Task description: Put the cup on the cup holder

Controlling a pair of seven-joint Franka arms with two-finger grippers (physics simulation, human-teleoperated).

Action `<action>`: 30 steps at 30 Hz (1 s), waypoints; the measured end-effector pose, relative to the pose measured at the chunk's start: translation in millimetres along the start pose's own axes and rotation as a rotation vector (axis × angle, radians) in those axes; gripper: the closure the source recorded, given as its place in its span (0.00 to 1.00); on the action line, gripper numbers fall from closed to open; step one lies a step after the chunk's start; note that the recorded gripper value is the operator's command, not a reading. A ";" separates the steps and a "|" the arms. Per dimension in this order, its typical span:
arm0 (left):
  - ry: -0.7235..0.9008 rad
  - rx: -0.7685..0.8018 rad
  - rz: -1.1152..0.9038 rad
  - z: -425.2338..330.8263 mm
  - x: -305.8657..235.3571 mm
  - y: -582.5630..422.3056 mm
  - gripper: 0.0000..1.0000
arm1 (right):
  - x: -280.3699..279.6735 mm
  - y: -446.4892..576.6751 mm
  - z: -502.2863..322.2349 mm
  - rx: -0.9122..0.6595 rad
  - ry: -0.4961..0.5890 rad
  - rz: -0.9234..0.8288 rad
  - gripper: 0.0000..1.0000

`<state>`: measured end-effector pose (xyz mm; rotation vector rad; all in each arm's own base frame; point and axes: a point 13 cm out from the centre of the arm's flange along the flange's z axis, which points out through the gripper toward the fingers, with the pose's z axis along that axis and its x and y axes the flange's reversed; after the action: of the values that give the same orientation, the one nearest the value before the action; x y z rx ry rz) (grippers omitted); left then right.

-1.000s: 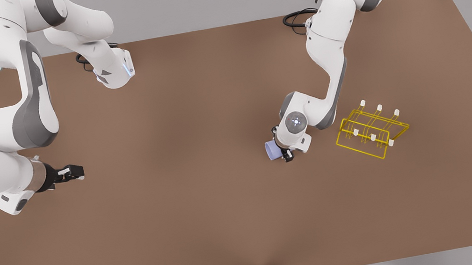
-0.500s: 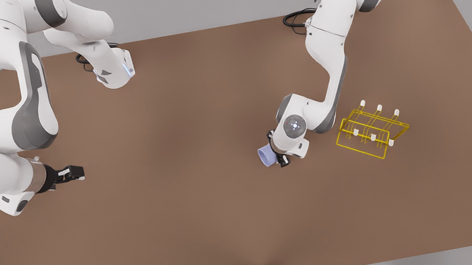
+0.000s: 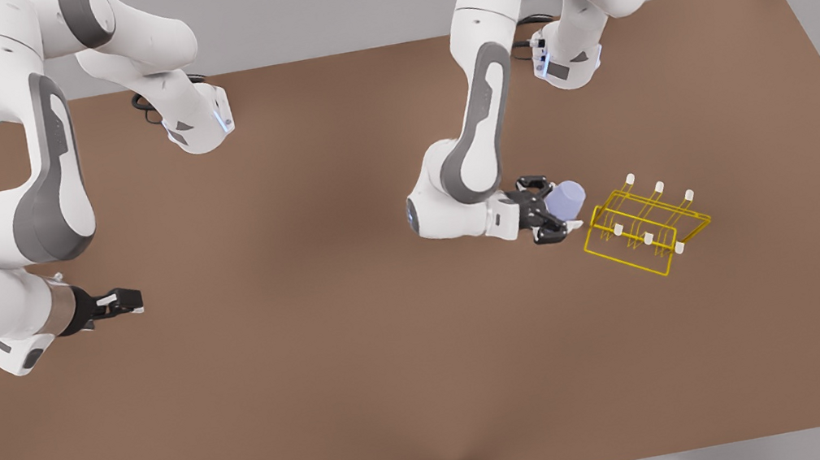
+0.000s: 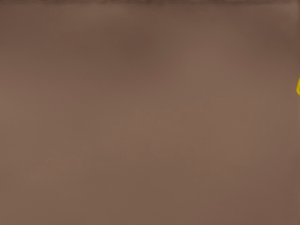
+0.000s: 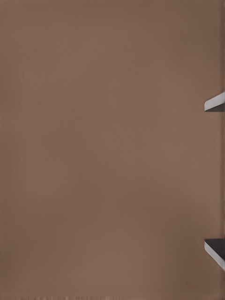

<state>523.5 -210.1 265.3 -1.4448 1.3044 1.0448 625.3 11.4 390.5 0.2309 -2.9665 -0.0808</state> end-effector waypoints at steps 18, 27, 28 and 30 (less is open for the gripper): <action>-0.285 -0.046 0.172 130.3 2.5 -49.9 0.22 | -5.5 0.0 -2.9 0.003 -0.023 -0.001 0.00; -0.301 -0.054 0.282 152.2 13.0 -43.5 0.22 | -8.6 -0.5 -4.4 0.006 -0.036 -0.001 0.00; -0.300 -0.052 0.296 150.2 15.7 -39.3 0.22 | -8.7 -0.4 -4.5 0.005 -0.036 -0.001 0.00; -0.287 -0.048 0.317 143.7 20.6 -31.2 0.22 | -8.8 -1.0 -4.6 0.005 -0.037 0.000 0.00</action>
<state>553.5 -74.3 213.5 -1.0913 1.3277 1.4432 634.9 11.6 393.5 0.2318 -3.0042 -0.0784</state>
